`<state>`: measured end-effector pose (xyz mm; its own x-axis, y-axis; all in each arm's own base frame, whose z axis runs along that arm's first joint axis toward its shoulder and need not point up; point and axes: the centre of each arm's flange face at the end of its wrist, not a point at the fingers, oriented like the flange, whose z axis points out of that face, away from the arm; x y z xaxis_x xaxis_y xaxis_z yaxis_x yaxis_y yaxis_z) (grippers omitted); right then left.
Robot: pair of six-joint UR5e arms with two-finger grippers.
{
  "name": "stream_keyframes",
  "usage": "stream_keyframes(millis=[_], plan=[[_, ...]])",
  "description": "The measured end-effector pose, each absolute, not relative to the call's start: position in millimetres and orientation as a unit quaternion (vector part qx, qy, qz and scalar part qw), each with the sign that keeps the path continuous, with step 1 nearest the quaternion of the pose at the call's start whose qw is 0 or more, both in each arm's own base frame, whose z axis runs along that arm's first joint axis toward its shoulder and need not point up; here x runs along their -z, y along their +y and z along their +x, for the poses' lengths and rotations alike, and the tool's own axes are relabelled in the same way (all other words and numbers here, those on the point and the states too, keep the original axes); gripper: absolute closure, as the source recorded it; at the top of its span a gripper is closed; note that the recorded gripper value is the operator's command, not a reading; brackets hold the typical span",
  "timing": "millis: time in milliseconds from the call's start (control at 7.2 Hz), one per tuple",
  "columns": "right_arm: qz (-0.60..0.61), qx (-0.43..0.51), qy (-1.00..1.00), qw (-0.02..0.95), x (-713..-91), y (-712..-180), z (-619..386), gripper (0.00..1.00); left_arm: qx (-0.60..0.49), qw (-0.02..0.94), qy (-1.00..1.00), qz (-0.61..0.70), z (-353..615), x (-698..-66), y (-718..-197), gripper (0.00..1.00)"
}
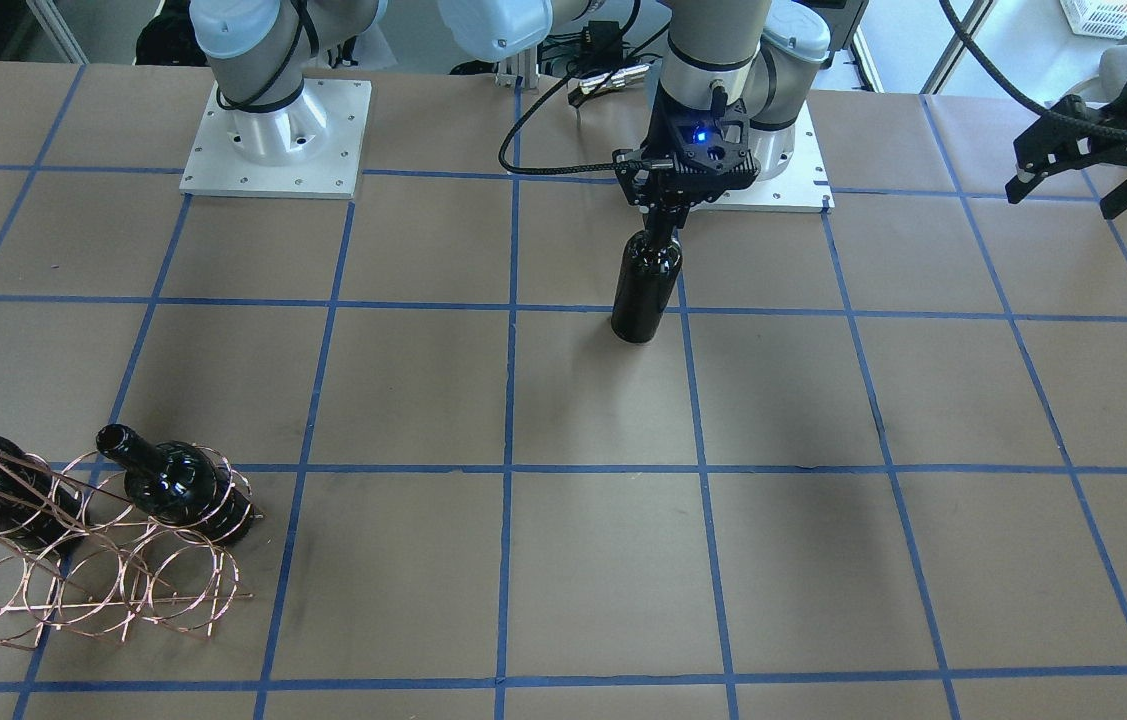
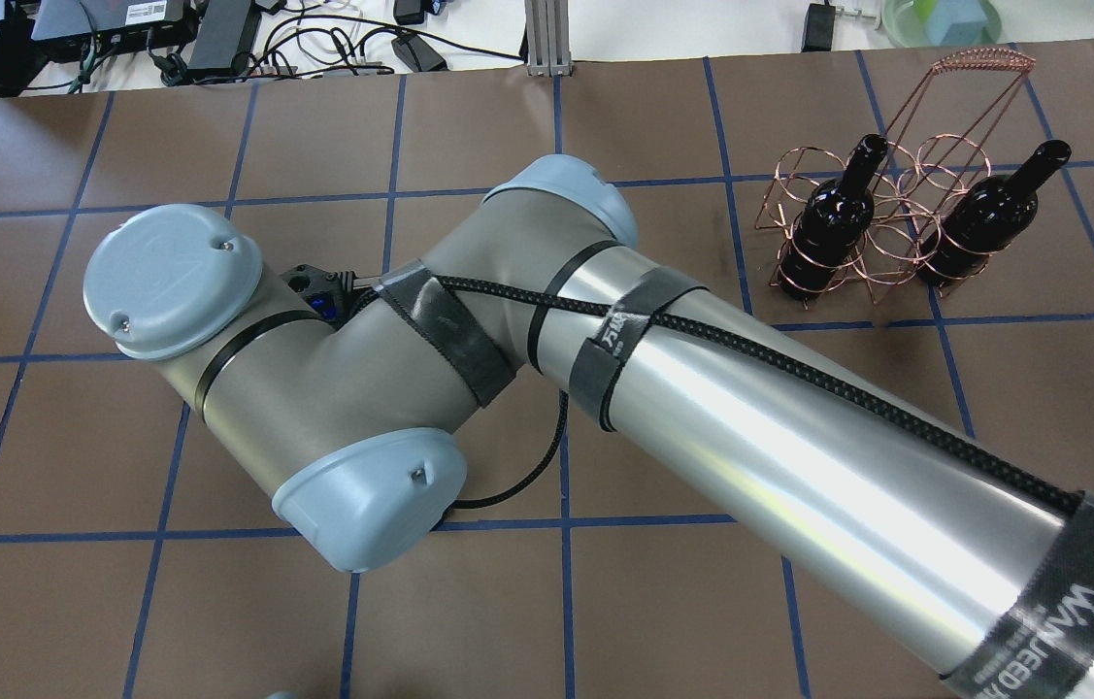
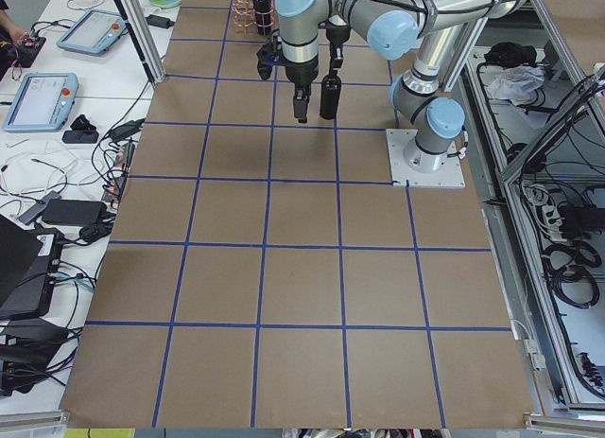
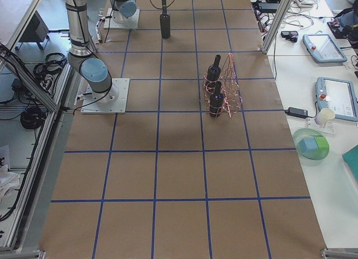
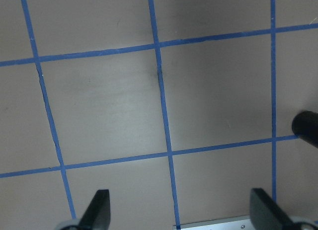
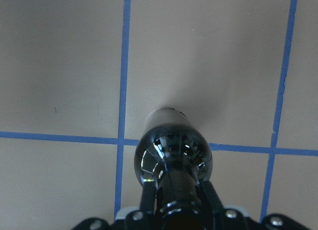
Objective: Place wine into wine basket
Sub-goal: 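Lift the bottle with the right gripper and carry it toward the copper rack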
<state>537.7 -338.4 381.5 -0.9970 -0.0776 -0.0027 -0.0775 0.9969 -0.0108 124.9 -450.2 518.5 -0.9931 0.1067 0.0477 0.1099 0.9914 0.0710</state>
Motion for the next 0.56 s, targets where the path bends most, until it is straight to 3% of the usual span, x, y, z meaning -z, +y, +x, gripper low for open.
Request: stream_keyframes(millis=[556], plan=[[-0.055,0.011,0.998,0.005,-389.8,-342.0,533.5,1.00,0.036,0.022,-0.998,-0.054,123.1,-518.8,-450.6,0.00]])
